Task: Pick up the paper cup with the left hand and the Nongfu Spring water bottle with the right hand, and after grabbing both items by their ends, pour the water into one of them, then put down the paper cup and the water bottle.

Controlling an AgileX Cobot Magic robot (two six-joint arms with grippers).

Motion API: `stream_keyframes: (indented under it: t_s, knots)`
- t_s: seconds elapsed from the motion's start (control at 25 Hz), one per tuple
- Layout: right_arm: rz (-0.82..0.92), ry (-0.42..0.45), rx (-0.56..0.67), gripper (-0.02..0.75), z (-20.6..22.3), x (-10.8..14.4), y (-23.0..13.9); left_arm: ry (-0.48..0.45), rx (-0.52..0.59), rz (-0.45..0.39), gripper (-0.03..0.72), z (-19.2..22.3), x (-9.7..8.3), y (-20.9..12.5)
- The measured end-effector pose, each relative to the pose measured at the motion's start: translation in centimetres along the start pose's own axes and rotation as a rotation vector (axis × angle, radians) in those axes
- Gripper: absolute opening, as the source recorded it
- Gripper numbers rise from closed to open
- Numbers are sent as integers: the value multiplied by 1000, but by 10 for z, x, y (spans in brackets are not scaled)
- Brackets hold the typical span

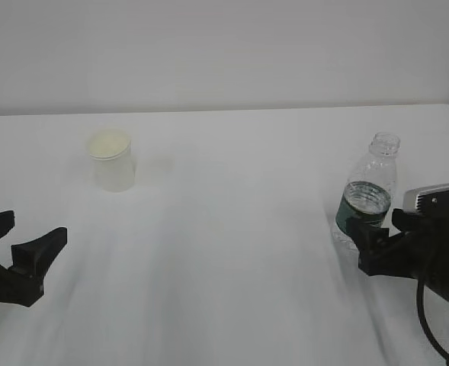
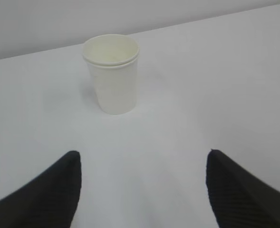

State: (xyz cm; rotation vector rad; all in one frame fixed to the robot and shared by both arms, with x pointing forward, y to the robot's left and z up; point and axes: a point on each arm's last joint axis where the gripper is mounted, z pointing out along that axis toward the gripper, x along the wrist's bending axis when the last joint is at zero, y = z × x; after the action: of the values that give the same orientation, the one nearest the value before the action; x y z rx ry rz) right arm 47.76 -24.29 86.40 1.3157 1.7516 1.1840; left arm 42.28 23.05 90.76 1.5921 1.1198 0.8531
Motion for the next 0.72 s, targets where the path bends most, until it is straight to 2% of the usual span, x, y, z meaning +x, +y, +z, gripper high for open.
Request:
stream_keyframes:
  t_s: [0.72]
  knots:
    - [-2, 0, -19, 588, 37, -4, -1, 0, 0, 0, 591, 0, 0, 0]
